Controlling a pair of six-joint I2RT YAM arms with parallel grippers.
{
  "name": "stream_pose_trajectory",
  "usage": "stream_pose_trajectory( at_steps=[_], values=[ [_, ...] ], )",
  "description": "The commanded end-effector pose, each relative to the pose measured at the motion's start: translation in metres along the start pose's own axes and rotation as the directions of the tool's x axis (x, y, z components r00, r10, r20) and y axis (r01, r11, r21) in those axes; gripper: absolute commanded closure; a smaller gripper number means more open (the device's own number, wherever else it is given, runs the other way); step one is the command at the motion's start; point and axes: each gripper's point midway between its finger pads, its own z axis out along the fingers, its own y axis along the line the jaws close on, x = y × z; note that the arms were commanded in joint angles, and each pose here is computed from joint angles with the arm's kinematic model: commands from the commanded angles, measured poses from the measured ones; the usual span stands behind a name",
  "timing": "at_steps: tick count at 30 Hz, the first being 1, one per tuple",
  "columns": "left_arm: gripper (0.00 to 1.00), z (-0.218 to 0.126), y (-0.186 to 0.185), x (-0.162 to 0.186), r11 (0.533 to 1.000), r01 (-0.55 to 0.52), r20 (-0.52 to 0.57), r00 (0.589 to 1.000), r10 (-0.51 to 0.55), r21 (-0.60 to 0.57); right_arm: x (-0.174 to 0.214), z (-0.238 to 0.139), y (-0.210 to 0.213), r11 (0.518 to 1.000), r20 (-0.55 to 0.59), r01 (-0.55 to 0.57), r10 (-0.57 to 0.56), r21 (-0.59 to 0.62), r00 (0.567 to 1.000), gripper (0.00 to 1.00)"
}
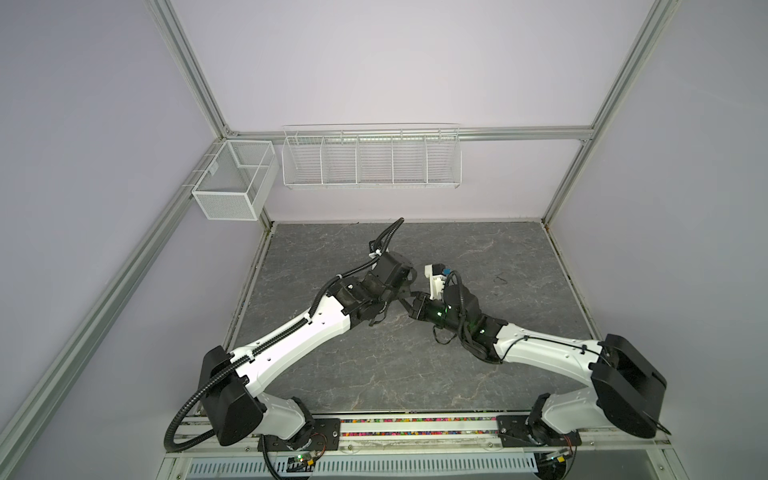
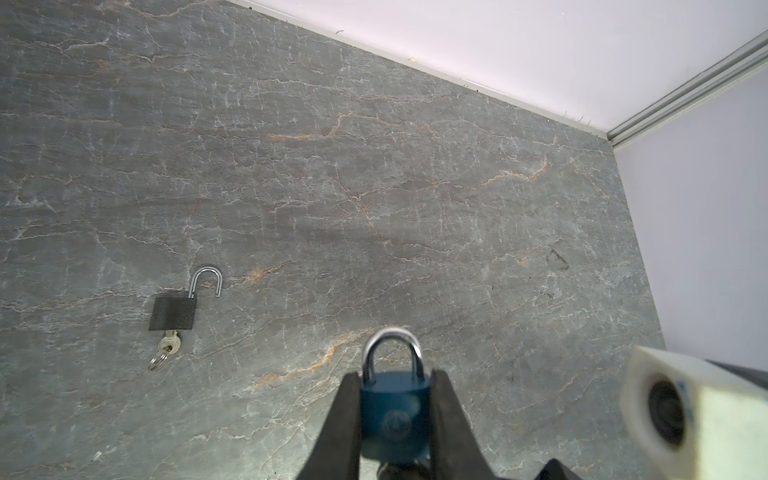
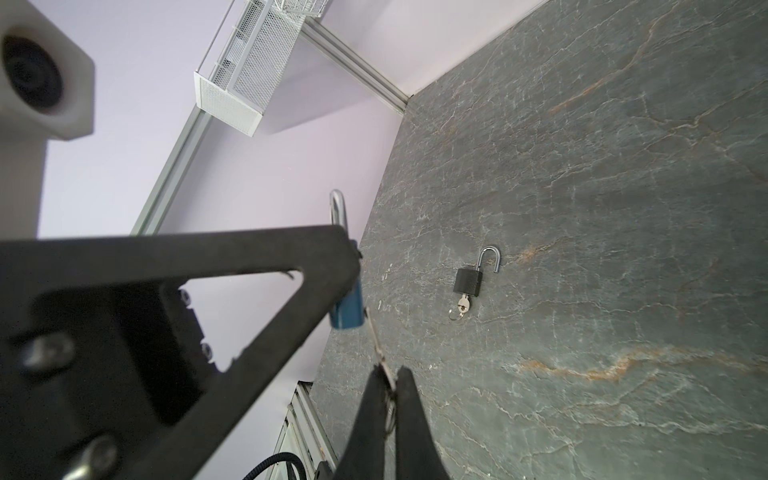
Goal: Unlock with the key
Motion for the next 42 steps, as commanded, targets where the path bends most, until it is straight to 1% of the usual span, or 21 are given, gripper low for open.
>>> stream_pose_trajectory(
  at_steps=[1,4,7,10,14,21,25,33,35,42],
  values=[
    [1.00,-0.003,-0.005,-0.007,1.000,-0.006,0.017,1.000,0.006,0.000,-0.010,0.003,0.018,0.999,0.020,-0.026,0.027,-0.044,0.999,0.94],
    [1.00,-0.004,-0.004,-0.008,1.000,-0.007,0.023,1.000,0.007,-0.001,-0.011,0.007,0.020,0.996,0.006,-0.043,0.044,-0.073,0.999,0.94],
    [1.00,-0.002,-0.001,-0.007,1.000,-0.019,0.017,1.000,0.019,-0.020,-0.011,0.006,0.028,0.996,0.007,-0.032,0.033,-0.088,0.999,0.94],
    [1.00,-0.003,-0.004,-0.008,1.000,-0.014,0.021,1.000,0.014,-0.005,-0.008,0.006,0.032,0.995,-0.003,-0.029,0.029,-0.100,1.000,0.94],
    [1.00,-0.007,0.003,-0.012,0.999,-0.028,0.038,0.999,0.029,-0.040,-0.011,0.000,0.028,0.997,0.012,-0.019,0.020,-0.077,1.000,0.94],
    [1.00,-0.016,0.001,-0.023,1.000,-0.008,0.080,0.997,0.010,-0.025,0.000,0.003,0.025,0.997,-0.034,-0.035,0.032,-0.073,0.999,0.94],
    [1.00,-0.012,-0.001,-0.020,1.000,-0.012,0.064,0.998,0.014,-0.024,-0.002,0.003,0.031,0.995,-0.033,-0.032,0.029,-0.094,0.999,0.94],
    [1.00,-0.010,0.003,-0.015,0.999,-0.011,0.052,0.999,0.012,-0.031,-0.010,0.000,0.025,0.998,0.000,-0.027,0.027,-0.058,1.000,0.94],
    [1.00,-0.011,0.004,-0.015,0.999,-0.012,0.053,0.998,0.014,-0.035,-0.014,-0.001,0.026,0.997,0.015,-0.030,0.031,-0.071,0.999,0.94],
    [1.00,-0.007,0.005,-0.011,0.999,-0.017,0.042,0.999,0.019,-0.040,-0.015,0.002,0.032,0.996,0.005,-0.020,0.020,-0.083,1.000,0.94]
  ],
)
